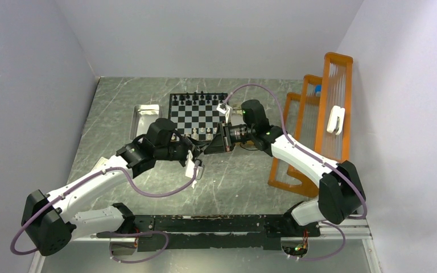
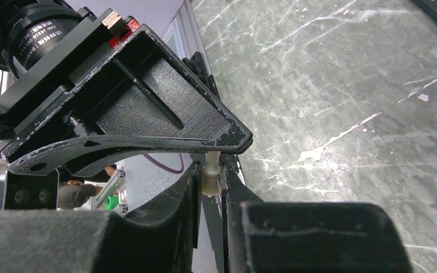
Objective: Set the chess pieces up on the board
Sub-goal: Place the chess piece on the chessboard.
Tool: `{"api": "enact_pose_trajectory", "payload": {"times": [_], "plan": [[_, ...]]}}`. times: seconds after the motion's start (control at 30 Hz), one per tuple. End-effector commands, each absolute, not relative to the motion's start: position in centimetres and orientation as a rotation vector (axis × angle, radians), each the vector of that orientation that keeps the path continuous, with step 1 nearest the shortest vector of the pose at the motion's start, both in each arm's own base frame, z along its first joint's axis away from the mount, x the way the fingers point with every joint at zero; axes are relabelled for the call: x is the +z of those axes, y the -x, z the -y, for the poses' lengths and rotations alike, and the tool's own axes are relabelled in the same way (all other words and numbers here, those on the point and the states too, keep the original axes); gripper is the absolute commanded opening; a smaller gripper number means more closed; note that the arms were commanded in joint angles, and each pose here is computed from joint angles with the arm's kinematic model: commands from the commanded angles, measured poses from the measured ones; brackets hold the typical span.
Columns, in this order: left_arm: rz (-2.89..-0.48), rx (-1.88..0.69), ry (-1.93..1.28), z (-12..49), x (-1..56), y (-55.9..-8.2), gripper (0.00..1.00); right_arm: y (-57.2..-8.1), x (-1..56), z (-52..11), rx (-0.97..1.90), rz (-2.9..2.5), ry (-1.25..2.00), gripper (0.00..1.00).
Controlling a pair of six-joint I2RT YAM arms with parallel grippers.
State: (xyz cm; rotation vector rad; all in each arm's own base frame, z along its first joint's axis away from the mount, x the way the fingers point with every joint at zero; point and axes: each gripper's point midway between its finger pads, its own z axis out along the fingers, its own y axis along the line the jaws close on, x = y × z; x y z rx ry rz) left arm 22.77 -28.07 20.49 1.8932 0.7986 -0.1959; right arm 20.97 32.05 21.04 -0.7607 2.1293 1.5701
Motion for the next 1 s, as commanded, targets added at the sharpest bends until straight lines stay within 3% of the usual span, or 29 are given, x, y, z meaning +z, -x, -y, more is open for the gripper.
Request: {"api": "enact_pose_trajectory", "payload": {"times": [0.0, 0.27, 0.5, 0.8, 0.97], "plan": [[-0.842, -0.231, -1.856, 28.3, 21.4, -22.5, 0.18, -22.2, 23.5, -32.1, 1.519, -2.052, 0.723, 0.19], [-1.059, -0.26, -1.701, 27.8, 21.8, -23.7, 0.15, -23.7, 25.5, -31.1, 1.419, -1.939, 0.583, 0.43], [-1.224, -0.402, -1.454, 28.5, 23.9, -24.2, 0.15, -24.8, 27.9, -29.5, 1.3, -1.759, 0.469, 0.54], [-1.257, -0.638, -1.222, 30.4, 27.2, -23.4, 0.15, -25.0, 28.2, -29.5, 1.225, -1.707, 0.426, 0.55], [-1.266, -0.7, -1.161, 30.9, 27.8, -23.2, 0.13, -25.1, 28.7, -29.7, 1.236, -1.699, 0.386, 0.47]]}}
